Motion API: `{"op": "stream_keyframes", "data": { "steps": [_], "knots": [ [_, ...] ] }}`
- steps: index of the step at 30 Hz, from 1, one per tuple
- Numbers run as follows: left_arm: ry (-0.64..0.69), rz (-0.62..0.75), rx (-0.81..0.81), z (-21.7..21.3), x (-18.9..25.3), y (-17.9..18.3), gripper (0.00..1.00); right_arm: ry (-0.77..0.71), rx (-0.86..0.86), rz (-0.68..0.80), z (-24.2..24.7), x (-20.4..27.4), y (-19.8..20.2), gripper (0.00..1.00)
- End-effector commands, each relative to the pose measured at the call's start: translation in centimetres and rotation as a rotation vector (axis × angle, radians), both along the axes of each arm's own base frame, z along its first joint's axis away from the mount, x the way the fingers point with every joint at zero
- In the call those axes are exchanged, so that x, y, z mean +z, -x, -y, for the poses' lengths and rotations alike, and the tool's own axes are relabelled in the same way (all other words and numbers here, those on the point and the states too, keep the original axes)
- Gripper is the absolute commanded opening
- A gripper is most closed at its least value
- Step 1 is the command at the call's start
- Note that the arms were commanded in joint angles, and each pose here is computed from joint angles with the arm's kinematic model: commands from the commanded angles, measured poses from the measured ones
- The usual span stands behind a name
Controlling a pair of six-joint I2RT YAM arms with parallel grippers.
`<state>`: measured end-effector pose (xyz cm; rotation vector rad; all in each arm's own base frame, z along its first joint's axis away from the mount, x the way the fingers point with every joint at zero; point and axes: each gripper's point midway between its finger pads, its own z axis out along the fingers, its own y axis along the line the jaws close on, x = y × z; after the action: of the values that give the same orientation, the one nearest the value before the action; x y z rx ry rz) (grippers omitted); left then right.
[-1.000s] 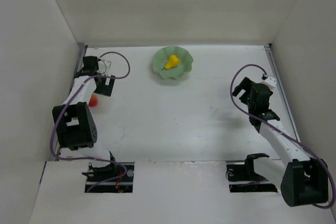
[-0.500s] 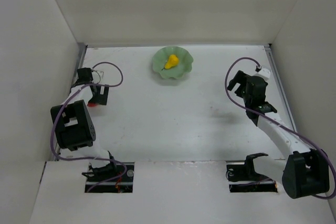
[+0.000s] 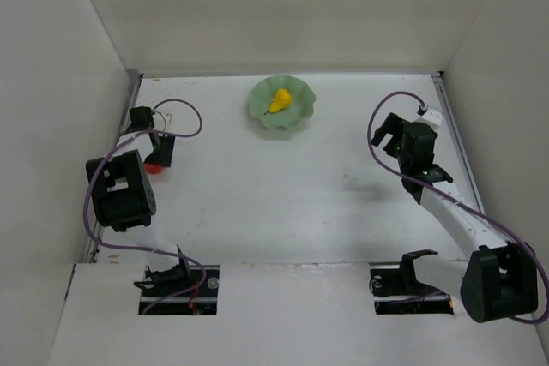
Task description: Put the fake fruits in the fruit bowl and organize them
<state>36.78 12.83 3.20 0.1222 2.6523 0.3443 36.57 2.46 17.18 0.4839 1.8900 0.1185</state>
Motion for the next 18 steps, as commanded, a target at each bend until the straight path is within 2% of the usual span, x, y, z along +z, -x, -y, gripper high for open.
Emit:
{"op": "stream_keyframes", "data": {
  "steps": [1, 5, 7, 9, 11, 13, 18],
  "knots": [
    [-0.017, 0.093, -0.025, 0.3, 2.4, -2.8, 0.57, 0.004, 0.0, 0.086, -0.2, 2.7, -0.8, 1.0],
    [-0.025, 0.074, -0.044, 0.9, 2.8, -2.9, 0.35, 0.004, -0.008, 0.084, 0.1, 2.5, -0.7, 1.0],
    [-0.031, 0.054, -0.039, 0.8, 2.9, -2.5, 0.19, 0.004, -0.011, 0.09, 0.2, 2.7, -0.7, 1.0],
    [-0.039, 0.059, -0.032, 0.8, 3.8, -2.5, 0.11, 0.006, -0.015, 0.093, 0.4, 2.7, -0.7, 1.0],
    [-0.05, 0.102, -0.067, 1.9, 5.8, -3.7, 0.1, 0.011, -0.016, 0.091, 0.5, 2.7, -0.7, 1.0],
    [-0.067, 0.181, -0.17, 5.4, 9.2, -6.3, 0.1, 0.015, -0.02, 0.084, 0.7, 2.5, -0.7, 1.0],
    [-0.094, 0.364, -0.519, 20.6, 15.9, -13.5, 0.13, -0.003, -0.046, 0.095, 1.4, 3.0, -1.1, 1.0]
  ]
}}
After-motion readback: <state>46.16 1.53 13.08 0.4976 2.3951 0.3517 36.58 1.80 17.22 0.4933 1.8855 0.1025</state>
